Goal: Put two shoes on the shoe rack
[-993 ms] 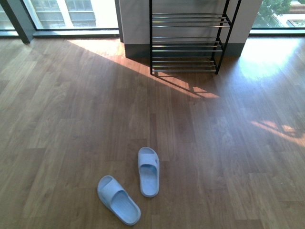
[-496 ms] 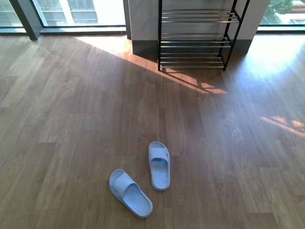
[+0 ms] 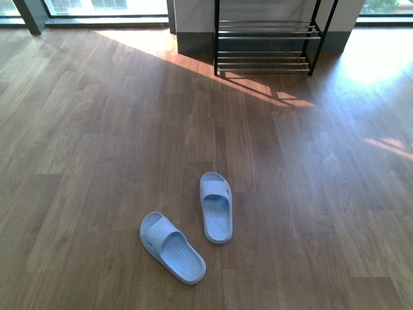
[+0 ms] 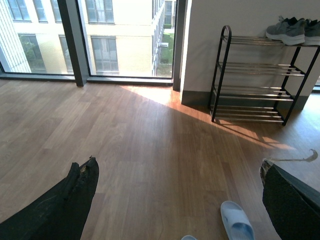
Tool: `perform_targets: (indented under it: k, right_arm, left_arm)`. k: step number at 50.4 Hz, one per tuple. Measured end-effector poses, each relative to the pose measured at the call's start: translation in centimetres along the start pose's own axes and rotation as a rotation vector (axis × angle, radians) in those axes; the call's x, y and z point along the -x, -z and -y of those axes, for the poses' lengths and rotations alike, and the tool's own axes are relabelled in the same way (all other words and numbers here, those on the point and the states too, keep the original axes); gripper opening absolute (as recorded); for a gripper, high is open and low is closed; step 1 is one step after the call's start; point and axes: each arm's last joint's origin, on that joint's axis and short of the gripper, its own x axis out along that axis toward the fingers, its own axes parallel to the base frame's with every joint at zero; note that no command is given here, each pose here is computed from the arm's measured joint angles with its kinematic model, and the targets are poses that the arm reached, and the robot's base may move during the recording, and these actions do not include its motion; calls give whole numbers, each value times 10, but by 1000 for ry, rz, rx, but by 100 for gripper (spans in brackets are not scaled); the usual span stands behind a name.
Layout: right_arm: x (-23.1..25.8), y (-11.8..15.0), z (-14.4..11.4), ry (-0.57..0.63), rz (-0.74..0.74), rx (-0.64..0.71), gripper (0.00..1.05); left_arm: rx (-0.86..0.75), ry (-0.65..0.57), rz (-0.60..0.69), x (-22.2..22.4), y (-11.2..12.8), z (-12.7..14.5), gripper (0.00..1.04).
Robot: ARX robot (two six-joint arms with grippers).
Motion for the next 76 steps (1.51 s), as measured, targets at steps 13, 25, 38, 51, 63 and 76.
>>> perform_targets:
  k: [13, 25, 38, 51, 63, 76]
  right_arm:
    - [0, 0, 0, 0, 0, 0, 96]
    - [0, 0, 0, -1, 0, -1, 96]
    - [0, 0, 0, 0, -1, -1, 96]
    - [0, 0, 0, 0, 0, -1, 96]
    - [0, 0, 0, 0, 0, -1, 96]
    - [0, 0, 0, 0, -2, -1, 96]
  left_arm:
    - [0, 0, 0, 0, 0, 0, 95]
    - [0, -1, 0, 0, 0, 0, 95]
    - [0, 0, 0, 0, 0, 0, 95]
    - [0, 0, 0, 0, 0, 0, 95]
    - [0, 0, 0, 0, 0, 0, 95]
    - [0, 0, 0, 0, 0, 0, 95]
